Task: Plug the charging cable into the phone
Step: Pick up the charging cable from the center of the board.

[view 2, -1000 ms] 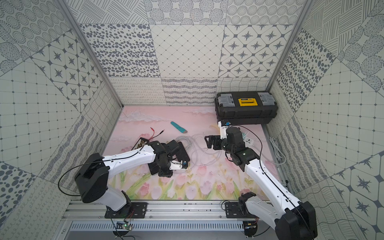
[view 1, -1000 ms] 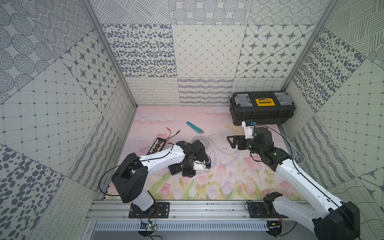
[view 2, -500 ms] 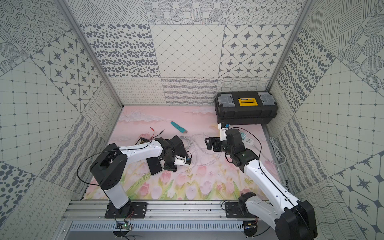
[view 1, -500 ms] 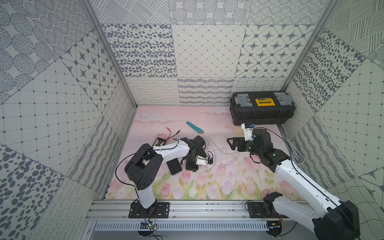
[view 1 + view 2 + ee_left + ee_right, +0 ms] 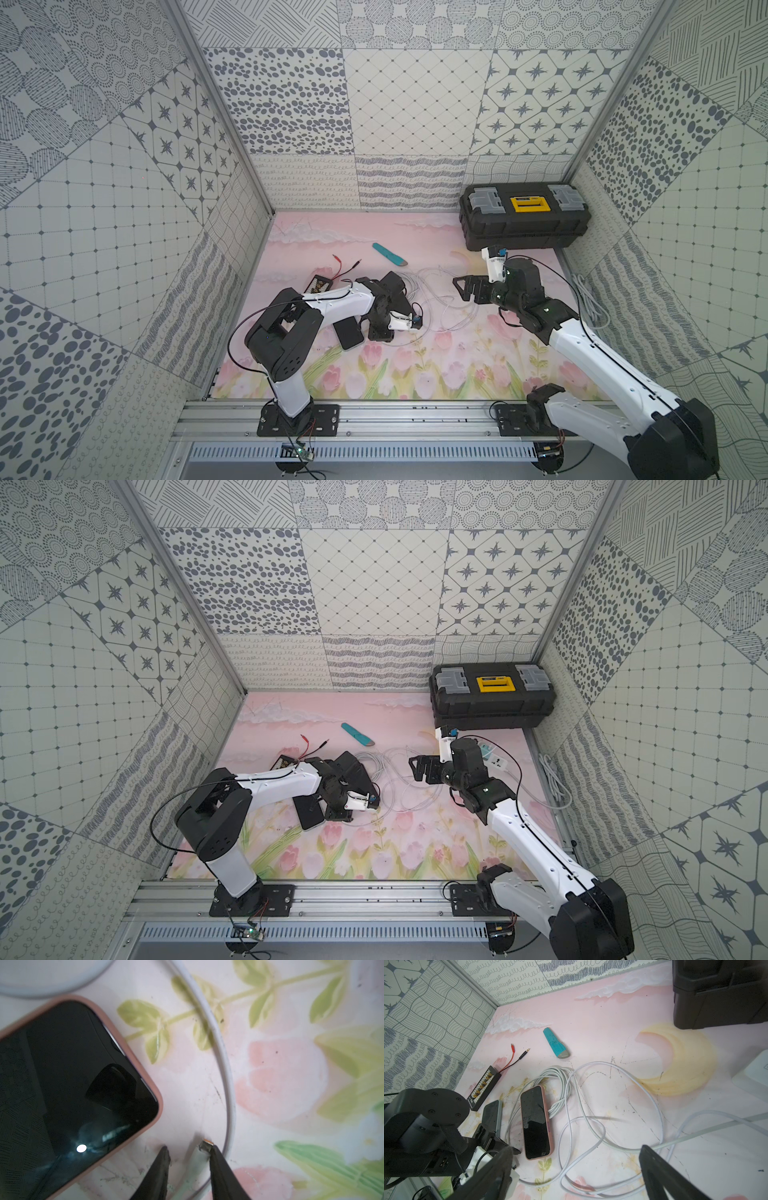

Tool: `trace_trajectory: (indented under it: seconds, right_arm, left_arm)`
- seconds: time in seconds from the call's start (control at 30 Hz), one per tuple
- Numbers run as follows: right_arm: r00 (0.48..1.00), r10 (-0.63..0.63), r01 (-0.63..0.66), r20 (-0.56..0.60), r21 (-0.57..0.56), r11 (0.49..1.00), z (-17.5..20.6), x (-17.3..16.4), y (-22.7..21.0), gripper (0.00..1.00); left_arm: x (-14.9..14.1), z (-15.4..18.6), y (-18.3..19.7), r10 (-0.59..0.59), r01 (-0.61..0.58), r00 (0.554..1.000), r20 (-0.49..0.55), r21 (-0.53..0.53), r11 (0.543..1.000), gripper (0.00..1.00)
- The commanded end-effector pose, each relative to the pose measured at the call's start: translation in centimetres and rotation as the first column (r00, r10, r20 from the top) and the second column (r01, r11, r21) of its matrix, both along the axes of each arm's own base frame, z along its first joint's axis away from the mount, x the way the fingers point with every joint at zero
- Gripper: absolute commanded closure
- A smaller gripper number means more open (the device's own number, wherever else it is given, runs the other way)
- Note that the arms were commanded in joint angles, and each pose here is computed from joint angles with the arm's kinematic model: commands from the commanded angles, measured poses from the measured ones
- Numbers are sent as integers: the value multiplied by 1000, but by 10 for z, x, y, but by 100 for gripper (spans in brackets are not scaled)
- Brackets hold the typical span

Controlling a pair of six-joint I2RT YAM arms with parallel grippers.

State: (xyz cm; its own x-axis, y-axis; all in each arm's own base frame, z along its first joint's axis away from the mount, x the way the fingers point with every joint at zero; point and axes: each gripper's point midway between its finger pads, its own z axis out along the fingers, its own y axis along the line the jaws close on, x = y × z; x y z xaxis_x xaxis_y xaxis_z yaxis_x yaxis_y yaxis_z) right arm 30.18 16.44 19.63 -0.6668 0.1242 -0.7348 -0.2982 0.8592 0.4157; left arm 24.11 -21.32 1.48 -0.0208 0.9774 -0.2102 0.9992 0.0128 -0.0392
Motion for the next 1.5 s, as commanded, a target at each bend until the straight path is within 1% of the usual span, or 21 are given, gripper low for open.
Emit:
trace_trajectory:
  seconds: [0.0, 0.1, 0.2, 0.33, 0.43, 0.53, 0.6, 0.7, 0.8, 0.83, 0.9, 0.97, 1.03, 1.07, 1.1, 1.2, 1.27, 1.3, 1.37, 1.4, 1.47]
  right_arm:
    - [1000, 6, -7, 20, 18, 1000, 2, 3, 4, 3]
    - [1000, 10, -10, 20, 23, 1000, 2, 3, 4, 3]
    - [1000, 11, -12, 21, 23, 1000, 2, 3, 5, 3]
    - [1000, 15, -15, 17, 23, 1000, 0, 2, 5, 3]
    - [1000, 16, -16, 20, 28, 999, 2, 2, 5, 3]
    - [1000, 17, -18, 22, 27, 999, 2, 2, 6, 3]
    - [1000, 21, -21, 23, 29, 999, 3, 2, 6, 3]
    - [998, 54, -55, 27, 38, 998, 6, 1, 12, 3]
    - [993, 107, -110, 44, 70, 991, 13, -2, 21, 3]
    - [989, 135, -140, 56, 88, 986, 16, -3, 27, 3]
    - [972, 215, -226, 90, 133, 965, 25, -10, 42, 4]
    - [942, 302, -325, 147, 163, 932, 37, -19, 58, 5]
    - [900, 382, -419, 211, 173, 891, 49, -31, 75, 6]
    - [873, 422, -467, 244, 176, 866, 54, -38, 83, 7]
    - [843, 461, -517, 278, 176, 838, 59, -46, 90, 7]
    - [756, 548, -629, 359, 165, 760, 68, -64, 112, 8]
    - [704, 587, -681, 399, 145, 718, 71, -71, 125, 9]
    - [677, 609, -706, 413, 130, 696, 72, -74, 133, 10]
    - [626, 655, -747, 423, 86, 659, 71, -77, 147, 11]
    - [606, 669, -759, 431, 61, 648, 74, -76, 152, 13]
    - [603, 666, -753, 440, 38, 657, 78, -66, 158, 13]
  left_arm:
    - [-11, -7, 8, -18, 19, 999, -36, 17, 1000, 68]
    - [-13, -7, 11, -12, 13, 999, -35, 19, 1000, 74]
    - [-11, -4, 10, 1, 0, 1000, -24, 12, 1000, 82]
    - [0, 7, 2, 40, -40, 999, 7, -13, 999, 100]
    - [12, 26, -9, 94, -92, 995, 37, -66, 994, 100]
    - [25, 56, -23, 147, -135, 986, 75, -146, 980, 100]
    - [33, 79, -32, 196, -172, 975, 100, -211, 962, 100]
    - [43, 113, -41, 271, -220, 953, 132, -309, 925, 100]
    - [48, 147, -52, 351, -275, 929, 115, -419, 865, 100]
    - [50, 160, -55, 385, -300, 918, 98, -463, 834, 100]
    - [51, 193, -63, 448, -354, 894, 16, -587, 728, 100]
    - [53, 227, -64, 497, -410, 863, -90, -699, 585, 100]
    - [53, 253, -59, 510, -434, 842, -174, -781, 450, 100]
    - [52, 263, -56, 516, -450, 828, -220, -809, 377, 100]
    - [51, 278, -53, 510, -450, 822, -254, -837, 309, 100]
    - [51, 299, -42, 499, -489, 789, -360, -859, 154, 100]
    - [51, 313, -37, 465, -504, 779, -421, -861, 65, 100]
    - [49, 317, -36, 449, -512, 775, -445, -858, 31, 100]
    - [47, 327, -34, 418, -522, 771, -481, -853, -18, 100]
    - [47, 336, -31, 404, -514, 774, -488, -856, -51, 100]
    - [45, 359, -25, 363, -497, 786, -500, -861, -108, 100]
